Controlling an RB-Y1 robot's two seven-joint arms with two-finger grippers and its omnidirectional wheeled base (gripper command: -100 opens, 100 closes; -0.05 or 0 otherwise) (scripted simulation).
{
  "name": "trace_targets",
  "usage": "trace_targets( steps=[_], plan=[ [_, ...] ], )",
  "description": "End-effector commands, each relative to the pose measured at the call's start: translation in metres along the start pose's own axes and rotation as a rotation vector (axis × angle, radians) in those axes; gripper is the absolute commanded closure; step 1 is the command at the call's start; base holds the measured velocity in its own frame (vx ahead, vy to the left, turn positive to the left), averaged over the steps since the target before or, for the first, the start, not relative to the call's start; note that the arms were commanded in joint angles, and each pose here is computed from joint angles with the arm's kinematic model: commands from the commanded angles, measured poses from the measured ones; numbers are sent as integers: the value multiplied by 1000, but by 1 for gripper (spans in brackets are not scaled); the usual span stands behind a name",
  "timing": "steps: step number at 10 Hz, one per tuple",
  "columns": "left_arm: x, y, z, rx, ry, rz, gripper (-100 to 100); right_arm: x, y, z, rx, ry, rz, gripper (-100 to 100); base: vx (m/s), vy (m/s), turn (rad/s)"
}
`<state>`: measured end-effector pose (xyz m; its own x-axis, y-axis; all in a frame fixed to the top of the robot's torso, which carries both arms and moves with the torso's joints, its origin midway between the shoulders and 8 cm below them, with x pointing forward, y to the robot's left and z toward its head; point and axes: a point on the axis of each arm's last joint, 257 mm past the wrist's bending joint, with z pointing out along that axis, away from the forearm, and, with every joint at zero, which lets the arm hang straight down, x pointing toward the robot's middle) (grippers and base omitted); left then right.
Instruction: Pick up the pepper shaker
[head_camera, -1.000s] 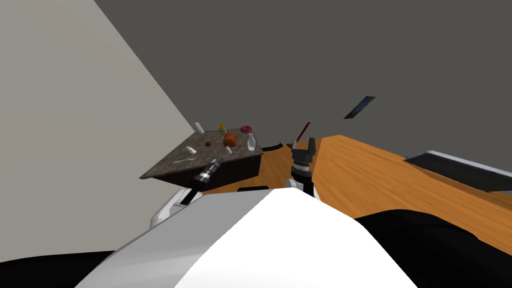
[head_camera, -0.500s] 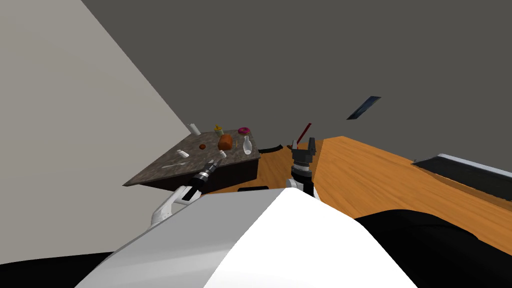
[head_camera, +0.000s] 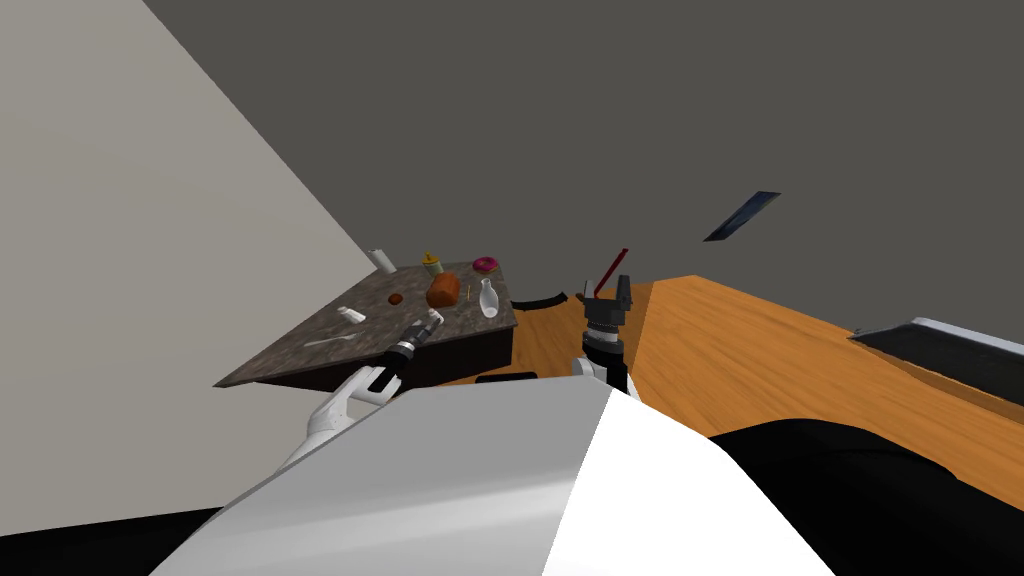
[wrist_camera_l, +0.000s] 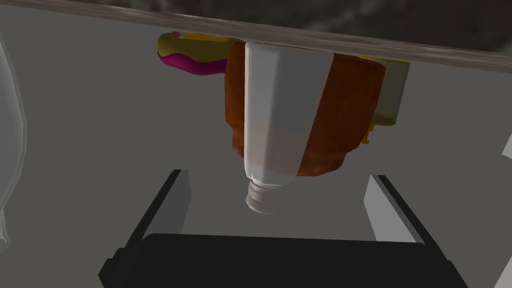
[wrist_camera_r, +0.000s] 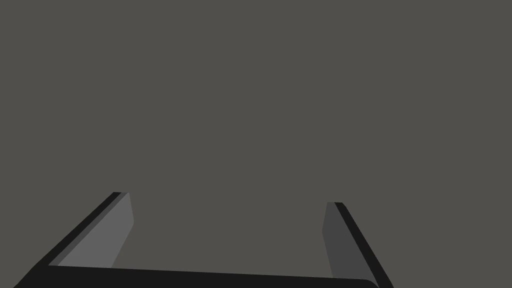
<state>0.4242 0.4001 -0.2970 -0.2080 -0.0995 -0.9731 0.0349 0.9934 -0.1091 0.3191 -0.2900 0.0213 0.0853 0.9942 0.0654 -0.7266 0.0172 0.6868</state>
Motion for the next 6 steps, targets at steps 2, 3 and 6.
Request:
trace_targets(
  steps=[2, 3, 6],
  plan=[
    [0, 1, 0, -4, 2, 5, 0, 0, 0, 0, 0, 0, 0, 0, 41, -18, 5],
    [0, -9, 14, 34, -7, 0, -100, 0, 0, 0, 0, 0, 0, 0, -33, -28, 99],
    [2, -12, 32, 57, -7, -3, -100, 0, 0, 0, 0, 0, 0, 0, -37, -25, 38]
  ],
)
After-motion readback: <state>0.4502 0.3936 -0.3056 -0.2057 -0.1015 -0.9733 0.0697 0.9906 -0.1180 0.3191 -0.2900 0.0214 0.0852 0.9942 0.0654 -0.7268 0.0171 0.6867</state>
